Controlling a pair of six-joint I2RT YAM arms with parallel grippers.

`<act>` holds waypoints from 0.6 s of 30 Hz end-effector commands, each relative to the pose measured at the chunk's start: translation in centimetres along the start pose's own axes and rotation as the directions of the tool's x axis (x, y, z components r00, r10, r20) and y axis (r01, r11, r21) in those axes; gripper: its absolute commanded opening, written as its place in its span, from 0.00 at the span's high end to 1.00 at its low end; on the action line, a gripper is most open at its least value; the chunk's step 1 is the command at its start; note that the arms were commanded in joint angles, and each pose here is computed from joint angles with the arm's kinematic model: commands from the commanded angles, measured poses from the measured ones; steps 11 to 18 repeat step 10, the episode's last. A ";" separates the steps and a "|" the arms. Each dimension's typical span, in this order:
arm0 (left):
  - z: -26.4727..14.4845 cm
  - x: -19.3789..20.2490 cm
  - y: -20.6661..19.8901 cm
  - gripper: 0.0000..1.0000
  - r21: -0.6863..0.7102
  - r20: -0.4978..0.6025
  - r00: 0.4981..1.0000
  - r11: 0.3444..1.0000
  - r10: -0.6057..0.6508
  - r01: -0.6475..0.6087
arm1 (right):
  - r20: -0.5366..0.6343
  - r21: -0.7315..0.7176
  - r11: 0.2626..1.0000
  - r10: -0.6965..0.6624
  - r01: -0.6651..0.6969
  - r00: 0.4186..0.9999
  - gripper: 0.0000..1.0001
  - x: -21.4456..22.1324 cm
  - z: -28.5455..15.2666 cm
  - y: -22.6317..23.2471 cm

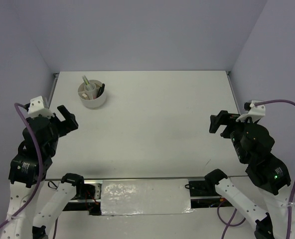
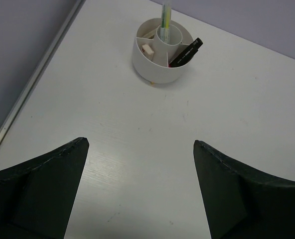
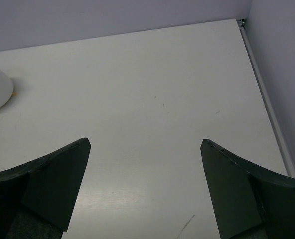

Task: Sort the stationery into containers
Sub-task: Reset both arms

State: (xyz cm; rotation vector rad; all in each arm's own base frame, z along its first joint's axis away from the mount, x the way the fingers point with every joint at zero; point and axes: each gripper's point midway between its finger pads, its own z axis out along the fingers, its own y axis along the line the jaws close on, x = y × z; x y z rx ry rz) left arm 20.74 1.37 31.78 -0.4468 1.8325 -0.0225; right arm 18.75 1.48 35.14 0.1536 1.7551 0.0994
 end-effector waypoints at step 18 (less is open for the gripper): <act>-0.2 -0.7 0.6 0.01 -0.019 0.028 0.999 0.999 0.042 -0.041 | 0.008 -0.023 1.000 0.004 -0.004 1.000 0.00 -0.7 -0.9 0.1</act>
